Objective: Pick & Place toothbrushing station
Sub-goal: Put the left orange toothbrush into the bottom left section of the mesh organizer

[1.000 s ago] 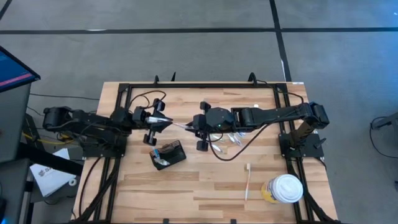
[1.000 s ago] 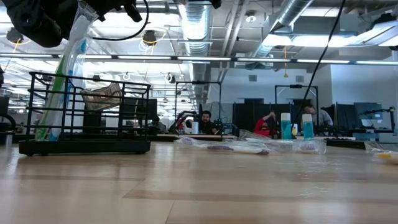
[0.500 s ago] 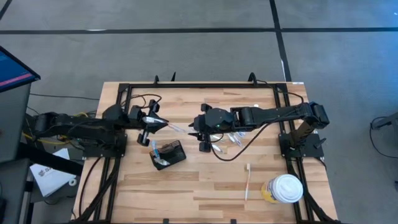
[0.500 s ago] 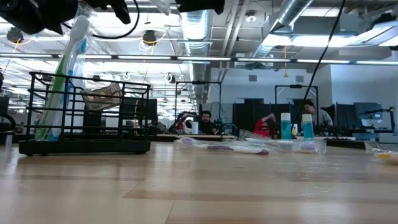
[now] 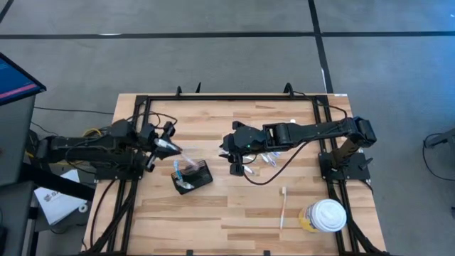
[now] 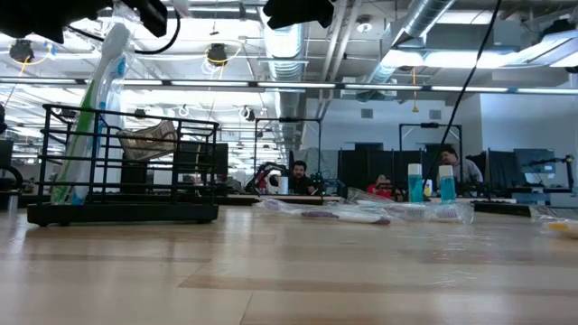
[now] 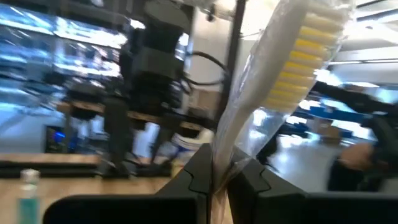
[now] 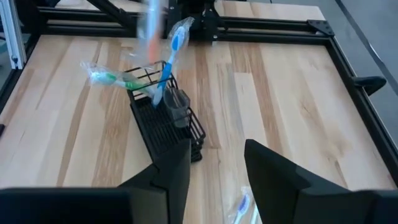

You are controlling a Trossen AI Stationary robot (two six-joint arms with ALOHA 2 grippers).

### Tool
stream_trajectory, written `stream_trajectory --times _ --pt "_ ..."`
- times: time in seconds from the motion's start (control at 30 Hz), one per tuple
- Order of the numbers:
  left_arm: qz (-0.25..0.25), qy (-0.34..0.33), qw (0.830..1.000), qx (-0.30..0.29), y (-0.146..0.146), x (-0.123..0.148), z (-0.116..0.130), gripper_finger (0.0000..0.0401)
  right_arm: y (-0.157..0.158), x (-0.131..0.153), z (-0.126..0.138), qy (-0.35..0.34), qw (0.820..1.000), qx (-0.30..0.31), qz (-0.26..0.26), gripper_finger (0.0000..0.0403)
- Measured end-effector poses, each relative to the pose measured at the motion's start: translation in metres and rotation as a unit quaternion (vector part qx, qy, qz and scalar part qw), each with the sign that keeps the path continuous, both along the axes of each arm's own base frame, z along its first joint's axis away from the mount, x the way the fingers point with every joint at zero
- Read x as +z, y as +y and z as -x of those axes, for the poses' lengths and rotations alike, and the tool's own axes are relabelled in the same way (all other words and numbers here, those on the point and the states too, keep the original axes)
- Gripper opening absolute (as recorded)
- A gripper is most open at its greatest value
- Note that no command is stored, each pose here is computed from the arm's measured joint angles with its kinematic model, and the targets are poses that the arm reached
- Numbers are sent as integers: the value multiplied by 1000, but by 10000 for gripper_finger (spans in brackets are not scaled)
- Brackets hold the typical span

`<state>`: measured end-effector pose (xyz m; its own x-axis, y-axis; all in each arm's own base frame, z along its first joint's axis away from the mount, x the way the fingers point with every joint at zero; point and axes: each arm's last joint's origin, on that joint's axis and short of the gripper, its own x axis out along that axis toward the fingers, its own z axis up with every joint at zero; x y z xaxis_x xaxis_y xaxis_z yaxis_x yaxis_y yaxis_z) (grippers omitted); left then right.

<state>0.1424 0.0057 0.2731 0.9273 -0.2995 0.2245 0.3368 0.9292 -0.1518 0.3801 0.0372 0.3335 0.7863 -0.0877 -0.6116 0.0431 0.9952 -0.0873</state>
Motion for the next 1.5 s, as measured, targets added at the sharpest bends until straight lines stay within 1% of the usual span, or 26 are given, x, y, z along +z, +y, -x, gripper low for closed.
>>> stream_trajectory --times 0.13,0.43,0.67,0.77,0.83,0.9,0.97,1.1,1.23,1.5 --pt "-2 9 999 -43 -3 -1 4 15 0 0 0 0 1000 0 0 133" --pt "1 60 997 -48 -4 -10 3 15 0 -1 0 3 1000 0 0 134" --pt "-34 55 995 -70 -15 -12 2 15 0 -2 1 11 1000 0 1 133" --pt "-34 63 994 -77 -20 -14 3 15 0 -3 2 18 1000 -1 2 134" --pt "-38 72 994 -73 -23 -15 6 15 0 -3 2 18 1000 -3 -1 134" --pt "-51 86 993 -55 -24 -18 11 15 0 -3 2 17 1000 -3 -2 132" --pt "-59 86 994 -36 -25 -18 17 15 0 -3 2 17 1000 -4 -2 133" --pt "-70 63 995 -41 -27 -14 24 15 0 -3 2 17 1000 -4 -2 136" --pt "-74 87 993 -41 -28 -19 26 15 0 -3 2 16 1000 -4 -2 136" --pt "-71 121 990 -33 -28 -37 24 15 0 -2 2 16 1000 -4 -2 134"
